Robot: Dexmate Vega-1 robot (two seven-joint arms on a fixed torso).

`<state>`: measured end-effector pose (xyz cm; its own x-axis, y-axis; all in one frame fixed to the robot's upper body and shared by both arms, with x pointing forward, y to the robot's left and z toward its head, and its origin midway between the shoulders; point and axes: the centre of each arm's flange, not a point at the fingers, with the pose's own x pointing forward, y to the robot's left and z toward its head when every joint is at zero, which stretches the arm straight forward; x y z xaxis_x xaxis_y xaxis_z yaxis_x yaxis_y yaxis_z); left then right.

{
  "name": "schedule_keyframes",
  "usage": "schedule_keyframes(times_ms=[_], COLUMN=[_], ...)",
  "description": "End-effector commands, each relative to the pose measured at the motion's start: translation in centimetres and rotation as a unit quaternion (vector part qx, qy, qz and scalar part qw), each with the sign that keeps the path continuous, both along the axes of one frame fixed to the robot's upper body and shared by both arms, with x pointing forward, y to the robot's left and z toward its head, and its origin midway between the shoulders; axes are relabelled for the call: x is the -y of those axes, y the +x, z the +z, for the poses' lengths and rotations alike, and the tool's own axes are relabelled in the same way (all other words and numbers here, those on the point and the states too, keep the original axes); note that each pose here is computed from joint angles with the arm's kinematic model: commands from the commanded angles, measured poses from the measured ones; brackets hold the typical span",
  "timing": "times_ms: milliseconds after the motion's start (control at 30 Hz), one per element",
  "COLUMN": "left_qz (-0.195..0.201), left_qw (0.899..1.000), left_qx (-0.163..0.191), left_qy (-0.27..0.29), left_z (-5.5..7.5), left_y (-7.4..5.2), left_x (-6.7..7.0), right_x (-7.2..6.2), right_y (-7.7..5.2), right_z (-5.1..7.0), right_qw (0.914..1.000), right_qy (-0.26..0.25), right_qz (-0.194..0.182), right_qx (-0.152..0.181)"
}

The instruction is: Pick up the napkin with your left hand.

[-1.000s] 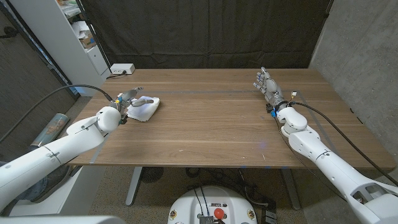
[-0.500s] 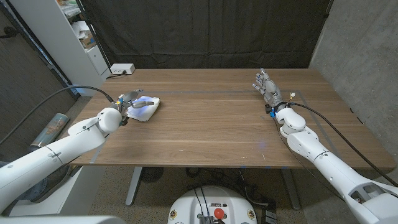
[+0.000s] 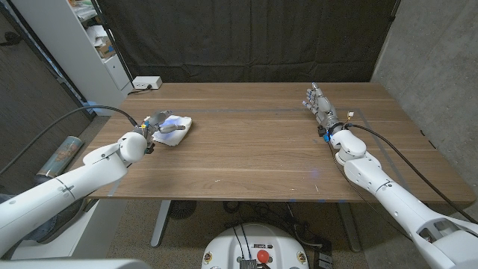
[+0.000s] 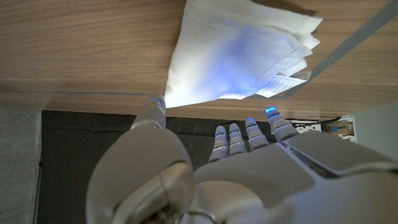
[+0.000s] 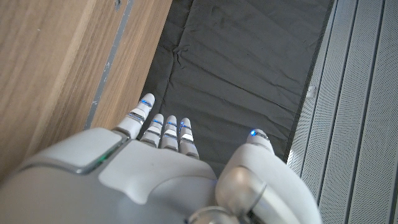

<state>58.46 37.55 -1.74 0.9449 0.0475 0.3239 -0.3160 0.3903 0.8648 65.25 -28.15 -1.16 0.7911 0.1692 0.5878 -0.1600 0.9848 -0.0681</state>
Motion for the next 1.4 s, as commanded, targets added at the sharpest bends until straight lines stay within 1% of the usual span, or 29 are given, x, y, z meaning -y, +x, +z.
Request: schedule_keyframes(times_ms=[33, 267, 667, 867, 1100, 1167, 1300, 1400], left_qz=[0.004, -0.001, 0.000, -0.001, -0.007, -0.009, -0.012, -0.014], left_qw=[1.000, 1.000, 1.000, 1.000, 1.000, 1.000, 1.000, 1.000], left_qx=[0.000, -0.003, -0.011, -0.014, -0.021, -0.025, -0.023, -0.025], left_qy=[-0.005, 0.001, -0.002, -0.003, -0.006, -0.003, -0.004, -0.009], left_z=[-0.4, -0.4, -0.8, -0.8, -1.0, -1.0, -0.9, -1.2], left_y=[0.1, 0.6, 1.2, 1.7, 2.5, 2.7, 2.9, 3.1], left_x=[0.3, 0.9, 1.1, 0.9, 0.8, 0.9, 1.0, 1.1], right_x=[0.1, 0.6, 0.9, 1.0, 0.8, 0.7, 0.7, 0.7], right_y=[0.2, 0.2, 0.5, 0.7, 1.0, 1.0, 1.0, 1.1], right_z=[0.3, 0.4, 0.4, 0.4, 0.4, 0.4, 0.4, 0.3], right_qw=[1.0000, 1.0000, 1.0000, 0.9999, 0.9999, 0.9999, 0.9999, 0.9999], right_qy=[-0.005, -0.006, -0.006, -0.008, -0.008, -0.008, -0.007, -0.006], right_qz=[0.004, 0.001, 0.000, -0.001, -0.002, -0.002, -0.003, -0.004], right_qx=[0.001, 0.001, -0.004, -0.008, -0.011, -0.012, -0.012, -0.011])
